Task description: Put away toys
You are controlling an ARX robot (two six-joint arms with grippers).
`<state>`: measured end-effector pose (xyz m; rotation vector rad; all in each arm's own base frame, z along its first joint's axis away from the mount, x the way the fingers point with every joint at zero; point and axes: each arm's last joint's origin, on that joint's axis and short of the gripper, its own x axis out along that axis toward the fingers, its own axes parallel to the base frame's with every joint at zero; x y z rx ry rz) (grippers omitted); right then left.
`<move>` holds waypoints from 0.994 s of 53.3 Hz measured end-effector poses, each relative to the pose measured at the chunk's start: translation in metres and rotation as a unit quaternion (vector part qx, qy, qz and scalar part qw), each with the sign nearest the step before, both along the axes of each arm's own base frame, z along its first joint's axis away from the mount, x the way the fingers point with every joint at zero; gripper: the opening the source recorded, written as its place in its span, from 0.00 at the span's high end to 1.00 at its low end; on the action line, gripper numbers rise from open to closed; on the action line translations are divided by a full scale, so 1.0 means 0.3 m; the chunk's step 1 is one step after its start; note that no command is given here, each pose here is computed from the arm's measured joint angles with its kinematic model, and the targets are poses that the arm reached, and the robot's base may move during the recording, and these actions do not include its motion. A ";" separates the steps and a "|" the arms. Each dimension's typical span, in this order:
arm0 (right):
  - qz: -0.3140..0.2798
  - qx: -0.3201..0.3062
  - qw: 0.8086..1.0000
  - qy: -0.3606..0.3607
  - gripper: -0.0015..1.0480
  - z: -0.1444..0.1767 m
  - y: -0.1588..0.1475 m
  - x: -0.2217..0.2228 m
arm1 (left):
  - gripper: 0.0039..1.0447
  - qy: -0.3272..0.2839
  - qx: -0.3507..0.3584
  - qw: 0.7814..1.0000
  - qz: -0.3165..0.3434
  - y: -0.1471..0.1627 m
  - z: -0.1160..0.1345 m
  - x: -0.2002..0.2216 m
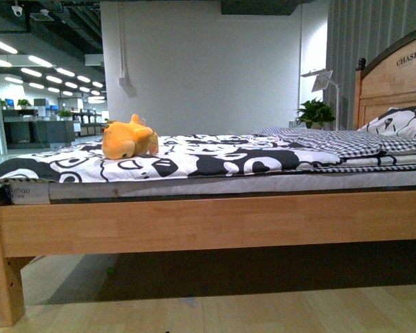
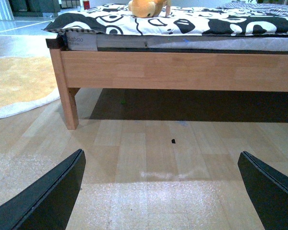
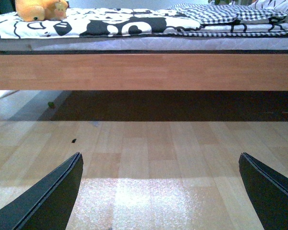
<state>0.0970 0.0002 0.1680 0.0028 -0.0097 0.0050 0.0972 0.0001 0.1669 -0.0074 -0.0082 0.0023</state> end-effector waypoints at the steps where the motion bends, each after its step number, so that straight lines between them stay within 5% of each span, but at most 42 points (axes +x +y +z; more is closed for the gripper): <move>1: 0.000 0.000 1.000 0.000 0.06 0.000 0.000 0.000 | 0.06 0.000 0.000 1.000 0.000 0.000 0.000 0.000; 53: 0.000 0.000 1.000 0.000 0.06 0.000 0.000 0.000 | 0.06 0.000 0.000 1.000 0.000 0.000 0.000 0.000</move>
